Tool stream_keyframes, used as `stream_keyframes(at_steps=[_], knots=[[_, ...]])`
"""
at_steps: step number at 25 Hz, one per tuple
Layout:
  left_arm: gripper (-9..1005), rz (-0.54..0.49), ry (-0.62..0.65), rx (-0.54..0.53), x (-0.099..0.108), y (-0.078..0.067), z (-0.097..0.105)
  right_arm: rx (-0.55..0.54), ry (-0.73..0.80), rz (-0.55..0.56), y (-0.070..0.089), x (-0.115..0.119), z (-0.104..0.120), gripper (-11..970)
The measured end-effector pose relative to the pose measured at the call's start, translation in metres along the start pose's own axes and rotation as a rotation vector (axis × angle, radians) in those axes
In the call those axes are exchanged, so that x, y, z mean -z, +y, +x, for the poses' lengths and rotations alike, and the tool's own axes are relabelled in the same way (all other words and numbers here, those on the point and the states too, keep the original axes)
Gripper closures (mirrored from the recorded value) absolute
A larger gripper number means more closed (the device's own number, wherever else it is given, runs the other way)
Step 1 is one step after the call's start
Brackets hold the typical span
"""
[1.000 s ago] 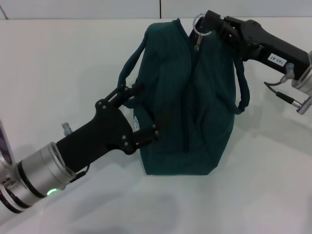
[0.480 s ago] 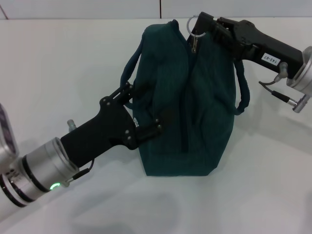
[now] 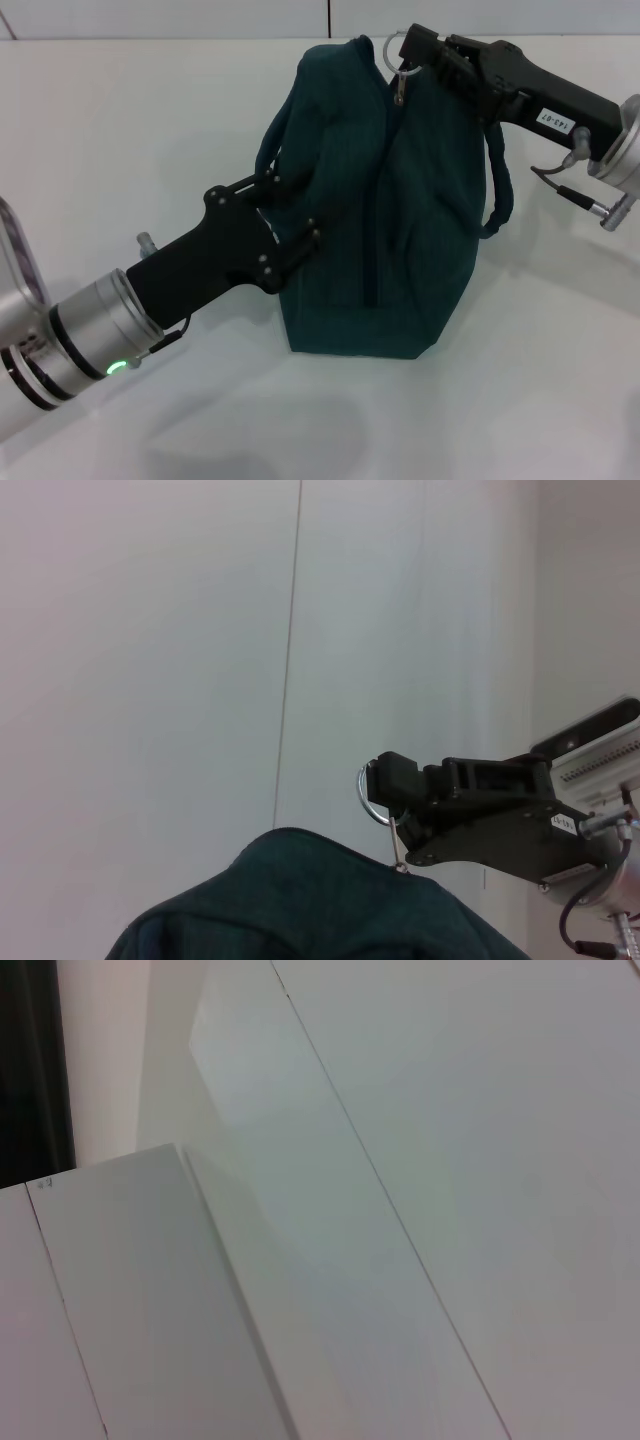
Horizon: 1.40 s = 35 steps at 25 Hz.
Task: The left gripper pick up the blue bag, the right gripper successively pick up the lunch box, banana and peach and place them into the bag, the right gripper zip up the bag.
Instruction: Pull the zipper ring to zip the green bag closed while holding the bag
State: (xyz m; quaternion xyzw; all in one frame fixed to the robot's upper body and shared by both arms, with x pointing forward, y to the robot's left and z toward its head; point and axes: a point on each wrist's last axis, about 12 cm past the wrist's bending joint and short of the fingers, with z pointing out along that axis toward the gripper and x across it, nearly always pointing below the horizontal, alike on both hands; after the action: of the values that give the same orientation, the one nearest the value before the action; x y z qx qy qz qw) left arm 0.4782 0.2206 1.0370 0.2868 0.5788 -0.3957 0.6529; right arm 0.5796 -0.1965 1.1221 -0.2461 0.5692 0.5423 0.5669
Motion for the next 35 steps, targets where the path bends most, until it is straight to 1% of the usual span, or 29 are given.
stream_keyframes(at_steps=[5,8,13,22,27,31,35], knots=[[494,0.015,0.003,-0.002,-0.002,0.000,-0.001,-0.008,-0.001,0.003,0.000,0.001,0.000,953],[734,0.018,0.003,-0.003,-0.002,0.001,-0.001,-0.009,-0.001,0.003,0.000,0.001,0.000,953],[835,0.036,0.000,-0.003,-0.003,0.000,-0.002,-0.012,-0.001,0.003,0.000,0.001,0.000,953],[872,0.148,0.005,0.006,-0.006,-0.007,-0.005,-0.011,-0.012,0.015,-0.002,0.000,-0.002,953],[903,0.229,0.019,0.013,-0.009,-0.011,-0.007,-0.010,-0.016,0.028,-0.004,0.001,-0.003,953],[919,0.279,0.012,0.020,-0.007,-0.016,-0.008,-0.009,-0.011,0.040,-0.005,0.001,-0.002,952],[920,0.300,0.005,0.036,-0.001,-0.019,-0.009,-0.008,-0.007,0.059,-0.007,0.004,-0.002,952]])
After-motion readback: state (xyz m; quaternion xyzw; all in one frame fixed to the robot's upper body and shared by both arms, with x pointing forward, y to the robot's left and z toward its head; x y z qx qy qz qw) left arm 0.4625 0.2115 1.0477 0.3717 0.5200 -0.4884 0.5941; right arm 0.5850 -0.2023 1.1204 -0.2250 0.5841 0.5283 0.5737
